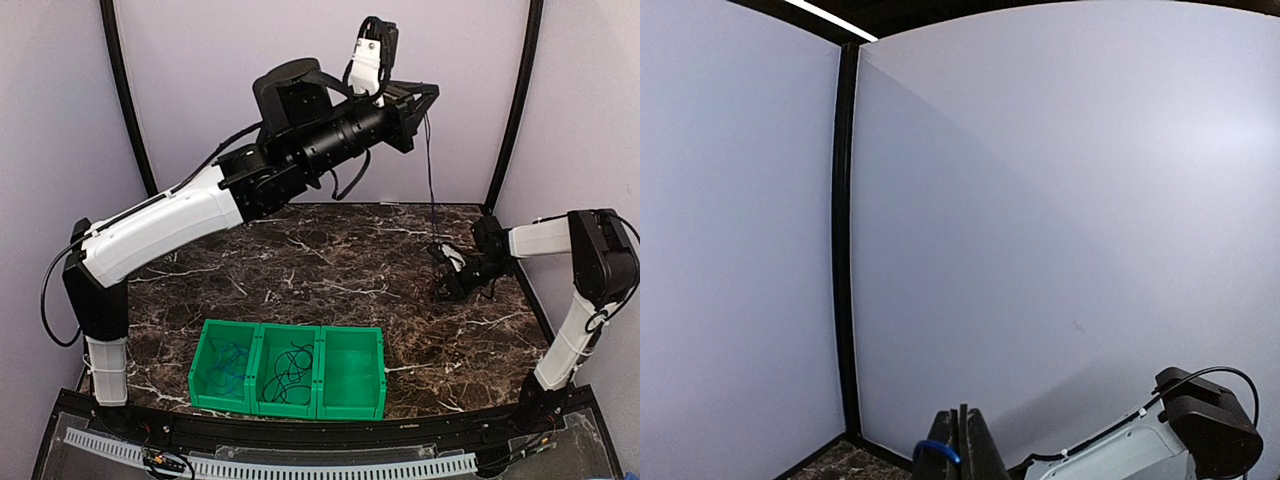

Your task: Untangle the cables

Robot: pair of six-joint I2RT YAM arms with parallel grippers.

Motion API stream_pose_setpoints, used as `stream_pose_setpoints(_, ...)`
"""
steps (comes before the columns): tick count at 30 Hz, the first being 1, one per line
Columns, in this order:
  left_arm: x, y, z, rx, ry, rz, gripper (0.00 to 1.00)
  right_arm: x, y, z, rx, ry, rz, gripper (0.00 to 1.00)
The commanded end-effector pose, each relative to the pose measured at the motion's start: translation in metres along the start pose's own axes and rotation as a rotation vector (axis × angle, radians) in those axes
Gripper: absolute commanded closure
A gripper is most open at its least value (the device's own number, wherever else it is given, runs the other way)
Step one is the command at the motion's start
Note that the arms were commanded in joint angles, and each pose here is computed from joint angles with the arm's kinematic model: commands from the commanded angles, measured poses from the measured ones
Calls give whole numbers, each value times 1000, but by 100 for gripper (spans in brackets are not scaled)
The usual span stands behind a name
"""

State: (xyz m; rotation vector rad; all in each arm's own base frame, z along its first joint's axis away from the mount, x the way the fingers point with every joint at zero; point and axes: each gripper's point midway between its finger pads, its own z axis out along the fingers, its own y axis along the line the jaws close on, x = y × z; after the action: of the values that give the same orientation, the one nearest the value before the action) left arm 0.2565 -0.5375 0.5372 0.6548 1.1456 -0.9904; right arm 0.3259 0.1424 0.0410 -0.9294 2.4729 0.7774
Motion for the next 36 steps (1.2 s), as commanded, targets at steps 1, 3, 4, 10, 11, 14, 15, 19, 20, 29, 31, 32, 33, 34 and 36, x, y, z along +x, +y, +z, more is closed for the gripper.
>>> stream_pose_setpoints(1, -152, 3, -58, -50, -282, 152, 100, 9, -23, -4, 92, 40, 52, 77)
stream_pose_setpoints(3, -168, 6, -68, -76, -302, 184, 100, 11, -30, -6, 115, 44, 68, 77)
stream_pose_setpoints(4, -174, 7, -73, -84, -306, 203, 100, 13, -34, -6, 126, 48, 81, 77)
stream_pose_setpoints(10, -198, 12, -93, -128, -328, 247, 100, 23, -67, -22, 246, 61, 169, 76)
stream_pose_setpoints(11, -198, 13, -94, -136, -325, 255, 100, 24, -72, -26, 272, 63, 178, 75)
stream_pose_setpoints(14, -204, 17, -100, -164, -321, 286, 100, 28, -90, -43, 353, 56, 204, 73)
stream_pose_setpoints(15, -203, 18, -100, -169, -318, 291, 100, 29, -92, -48, 362, 52, 206, 73)
stream_pose_setpoints(19, -194, 25, -102, -208, -275, 322, 100, 24, -88, -65, 387, 43, 178, 66)
stream_pose_setpoints(20, -189, 28, -101, -224, -258, 323, 100, 24, -90, -70, 415, 41, 170, 64)
stream_pose_setpoints(29, -168, 51, -117, -349, -150, 366, 100, 26, -89, -72, 399, 38, 174, 58)
stream_pose_setpoints(31, -157, 55, -119, -358, -106, 365, 100, 19, -87, -79, 412, 18, 160, 56)
stream_pose_setpoints(32, -147, 56, -118, -363, -81, 364, 100, 16, -86, -84, 420, 11, 152, 54)
stream_pose_setpoints(33, -147, 57, -122, -366, -76, 352, 100, 12, -85, -88, 426, 7, 140, 51)
stream_pose_setpoints(34, -136, 59, -122, -371, -50, 349, 100, 9, -84, -93, 430, 5, 131, 49)
stream_pose_setpoints(36, -129, 61, -129, -378, -36, 328, 100, 2, -79, -104, 435, 6, 112, 45)
